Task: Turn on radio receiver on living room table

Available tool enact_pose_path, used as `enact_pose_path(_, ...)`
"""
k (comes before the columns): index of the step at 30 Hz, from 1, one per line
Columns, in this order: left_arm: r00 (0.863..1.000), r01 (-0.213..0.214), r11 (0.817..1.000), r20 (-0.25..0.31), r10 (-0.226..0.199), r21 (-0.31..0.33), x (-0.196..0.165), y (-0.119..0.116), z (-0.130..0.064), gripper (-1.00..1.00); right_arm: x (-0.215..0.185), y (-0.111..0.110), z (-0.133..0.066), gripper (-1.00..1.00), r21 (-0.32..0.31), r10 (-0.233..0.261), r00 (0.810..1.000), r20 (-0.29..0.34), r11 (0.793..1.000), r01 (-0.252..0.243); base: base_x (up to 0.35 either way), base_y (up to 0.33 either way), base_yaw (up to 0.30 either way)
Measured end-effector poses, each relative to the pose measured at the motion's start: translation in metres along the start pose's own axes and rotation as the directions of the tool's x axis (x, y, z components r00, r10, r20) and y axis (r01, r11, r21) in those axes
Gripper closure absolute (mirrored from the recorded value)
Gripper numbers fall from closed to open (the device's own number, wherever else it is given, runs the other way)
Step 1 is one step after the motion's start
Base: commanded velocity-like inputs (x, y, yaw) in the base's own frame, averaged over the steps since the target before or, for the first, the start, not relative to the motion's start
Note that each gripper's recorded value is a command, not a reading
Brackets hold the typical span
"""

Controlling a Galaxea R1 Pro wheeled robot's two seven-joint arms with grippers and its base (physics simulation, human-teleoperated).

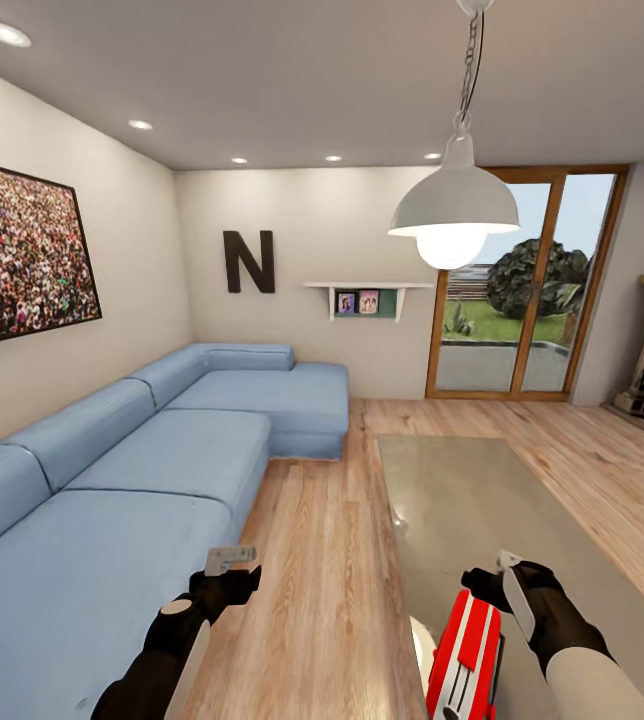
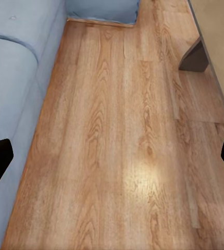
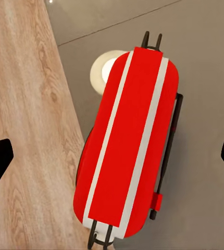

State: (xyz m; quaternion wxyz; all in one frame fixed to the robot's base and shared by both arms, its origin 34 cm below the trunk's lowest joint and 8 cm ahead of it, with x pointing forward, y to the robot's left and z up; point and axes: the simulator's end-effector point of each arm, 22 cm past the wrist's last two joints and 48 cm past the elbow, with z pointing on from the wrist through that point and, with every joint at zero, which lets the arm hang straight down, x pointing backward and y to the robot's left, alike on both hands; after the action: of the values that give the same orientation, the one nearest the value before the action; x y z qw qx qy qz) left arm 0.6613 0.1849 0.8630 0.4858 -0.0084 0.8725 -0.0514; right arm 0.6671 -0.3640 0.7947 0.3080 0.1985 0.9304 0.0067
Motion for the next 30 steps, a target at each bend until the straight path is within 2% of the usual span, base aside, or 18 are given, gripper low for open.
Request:
enact_pose_path(6, 1.000, 0.000, 1.000, -0.001, 0.000, 0.001, 0.000, 0.000, 0.000, -1.00, 0.001, 0.001, 0.000, -1.00, 0.008, -0.015, 1.000, -0.001, 1.000, 0.015, 0.000, 0.000, 0.000)
enact_pose_path(11, 1.000, 0.001, 1.000, -0.001, -0.001, 0.002, 0.000, -0.001, 0.000, -1.00, 0.000, 0.013, -0.001, -1.00, 0.010, -0.093, 0.996, 0.003, 0.996, 0.093, 0.000, 0.000, 0.000)
enact_pose_path(16, 1.000, 0.001, 1.000, -0.001, -0.001, 0.002, 0.000, -0.001, 0.000, -1.00, 0.000, 0.020, -0.001, -1.00, 0.008, -0.134, 0.991, 0.007, 0.991, 0.134, 0.000, 0.000, 0.000)
enact_pose_path(30, 1.000, -0.002, 1.000, 0.000, 0.002, -0.001, 0.013, 0.001, 0.009, -1.00, 0.008, 0.018, 0.012, -1.00, 0.003, -0.123, 0.992, 0.008, 0.992, 0.123, 0.000, 0.000, 0.000)
